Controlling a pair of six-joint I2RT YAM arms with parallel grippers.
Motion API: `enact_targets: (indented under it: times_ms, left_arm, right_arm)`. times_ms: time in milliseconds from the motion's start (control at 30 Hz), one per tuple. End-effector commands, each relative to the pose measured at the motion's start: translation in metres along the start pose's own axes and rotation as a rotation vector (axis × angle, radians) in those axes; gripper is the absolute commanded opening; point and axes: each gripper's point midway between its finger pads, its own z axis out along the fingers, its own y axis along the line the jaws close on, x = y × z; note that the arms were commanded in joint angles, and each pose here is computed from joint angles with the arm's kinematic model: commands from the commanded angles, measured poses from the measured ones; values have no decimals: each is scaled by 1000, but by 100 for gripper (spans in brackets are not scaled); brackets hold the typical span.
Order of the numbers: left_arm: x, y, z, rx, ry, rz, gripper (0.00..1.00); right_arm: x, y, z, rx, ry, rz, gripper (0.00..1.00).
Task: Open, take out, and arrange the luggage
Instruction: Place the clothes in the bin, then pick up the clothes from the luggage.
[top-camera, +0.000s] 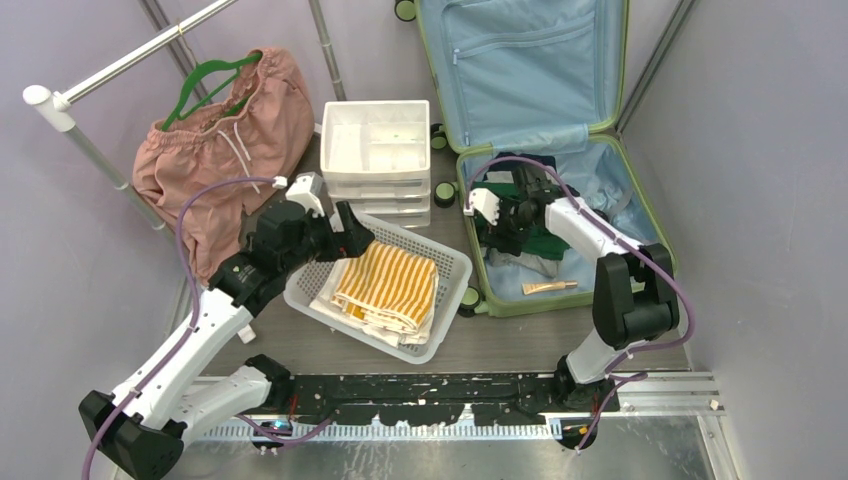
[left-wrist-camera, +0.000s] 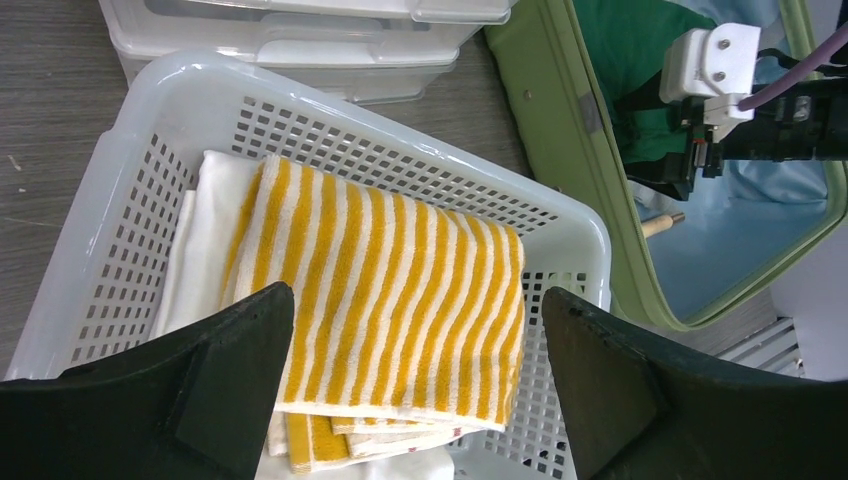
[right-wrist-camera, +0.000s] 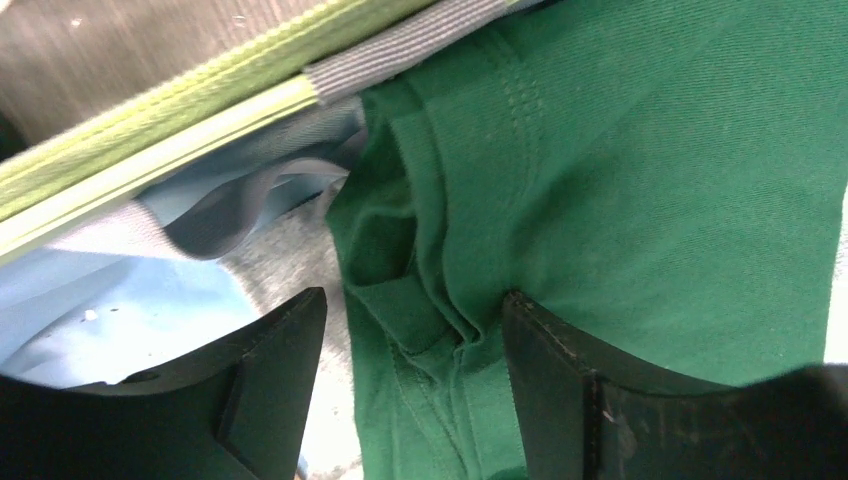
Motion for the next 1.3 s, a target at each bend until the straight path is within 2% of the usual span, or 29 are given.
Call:
enact_targets:
  times_ms: [0, 167, 433, 600, 700, 767, 933, 1067, 1167, 1267]
  left_arm:
    - [-19, -13, 0, 49, -69, -42, 93]
    - [-18, -12, -1, 45, -63, -41, 93]
    - [-20, -14, 2, 49, -68, -35, 93]
    - [-19, -22, 4, 89, -54, -45, 93]
    - [-19, -24, 5, 99, -57, -53, 93]
    - [-18, -25, 4, 107, -57, -58, 93]
    - [-16, -27, 6, 121, -56, -72, 93]
    - [-15, -26, 8, 122, -53, -77, 93]
    - [-15, -28, 9, 127, -51, -81, 93]
    - [-15, -29, 9, 131, -49, -87, 93]
  right_arm:
    - [3, -17, 9, 77, 21, -17, 68]
    - [8, -18, 15, 97, 34, -15, 56]
    - [-7, -25, 3, 129, -18, 57, 23]
    - [-14, -22, -3, 117, -43, 116, 12]
    - [-18, -19, -7, 107, -63, 125, 9]
    - [-17, -16, -7, 100, -57, 127, 11]
    - [-9, -17, 0, 138, -12, 91, 43]
    - [-6, -15, 8, 171, 23, 51, 57]
    - [-3, -16, 13, 198, 52, 32, 59]
    - [2, -17, 16, 215, 68, 31, 54]
